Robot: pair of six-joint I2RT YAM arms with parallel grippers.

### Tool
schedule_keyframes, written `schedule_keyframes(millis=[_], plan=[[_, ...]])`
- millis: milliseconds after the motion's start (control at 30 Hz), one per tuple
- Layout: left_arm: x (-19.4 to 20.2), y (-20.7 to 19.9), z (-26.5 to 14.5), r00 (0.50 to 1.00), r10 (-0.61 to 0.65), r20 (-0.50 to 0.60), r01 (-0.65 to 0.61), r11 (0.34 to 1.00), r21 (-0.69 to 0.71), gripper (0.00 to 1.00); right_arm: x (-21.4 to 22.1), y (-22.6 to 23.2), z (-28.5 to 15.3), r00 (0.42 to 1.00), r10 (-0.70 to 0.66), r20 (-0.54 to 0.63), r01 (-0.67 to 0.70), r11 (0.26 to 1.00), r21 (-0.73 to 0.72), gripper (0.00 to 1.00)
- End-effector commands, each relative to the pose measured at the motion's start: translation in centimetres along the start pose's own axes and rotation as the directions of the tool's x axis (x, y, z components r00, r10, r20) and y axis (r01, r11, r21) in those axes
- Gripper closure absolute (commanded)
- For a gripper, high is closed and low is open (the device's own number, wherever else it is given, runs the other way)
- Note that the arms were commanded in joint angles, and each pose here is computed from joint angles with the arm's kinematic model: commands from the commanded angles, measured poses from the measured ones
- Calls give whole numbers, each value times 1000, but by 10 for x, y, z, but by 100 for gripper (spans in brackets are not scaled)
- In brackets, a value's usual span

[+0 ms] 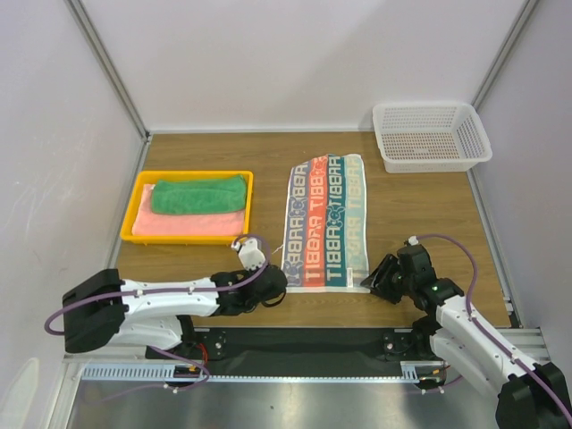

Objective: Fold and stack the towels
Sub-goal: Flatten out the crumpled towel

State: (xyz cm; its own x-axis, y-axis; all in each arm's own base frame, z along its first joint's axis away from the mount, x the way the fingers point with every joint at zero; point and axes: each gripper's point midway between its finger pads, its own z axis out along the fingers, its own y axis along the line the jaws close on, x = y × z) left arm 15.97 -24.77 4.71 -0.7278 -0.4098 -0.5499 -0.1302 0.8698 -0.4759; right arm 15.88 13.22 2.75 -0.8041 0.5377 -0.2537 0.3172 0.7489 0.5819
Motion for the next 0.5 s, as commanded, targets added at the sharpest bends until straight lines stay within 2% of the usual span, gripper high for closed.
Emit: schedule_keyframes(millis=[0,67,200,267,333,467], plan=[[-6,1,2,999,9,35,-7,999,-51,86,4,-11,3,1000,3,-4,-3,999,37,53],[0,3,7,1000,9,21,-8,998,-56,73,4,-9,4,1000,-1,-6,1,1000,27,58],[5,3,13,1000,14,14,-13,998,-58,57,3,-8,5,1000,-8,-8,8,1000,29,71],[6,4,14,1000,15,15,-14,998,-62,48,2,-7,5,1000,-13,-6,13,1000,27,81],[7,6,15,1000,19,13,-18,998,-67,43,1,-7,4,1000,-18,-3,18,999,28,92],[11,10,18,1000,22,5,-22,996,-84,39,0,-4,3,1000,-18,-2,18,1000,20,100]])
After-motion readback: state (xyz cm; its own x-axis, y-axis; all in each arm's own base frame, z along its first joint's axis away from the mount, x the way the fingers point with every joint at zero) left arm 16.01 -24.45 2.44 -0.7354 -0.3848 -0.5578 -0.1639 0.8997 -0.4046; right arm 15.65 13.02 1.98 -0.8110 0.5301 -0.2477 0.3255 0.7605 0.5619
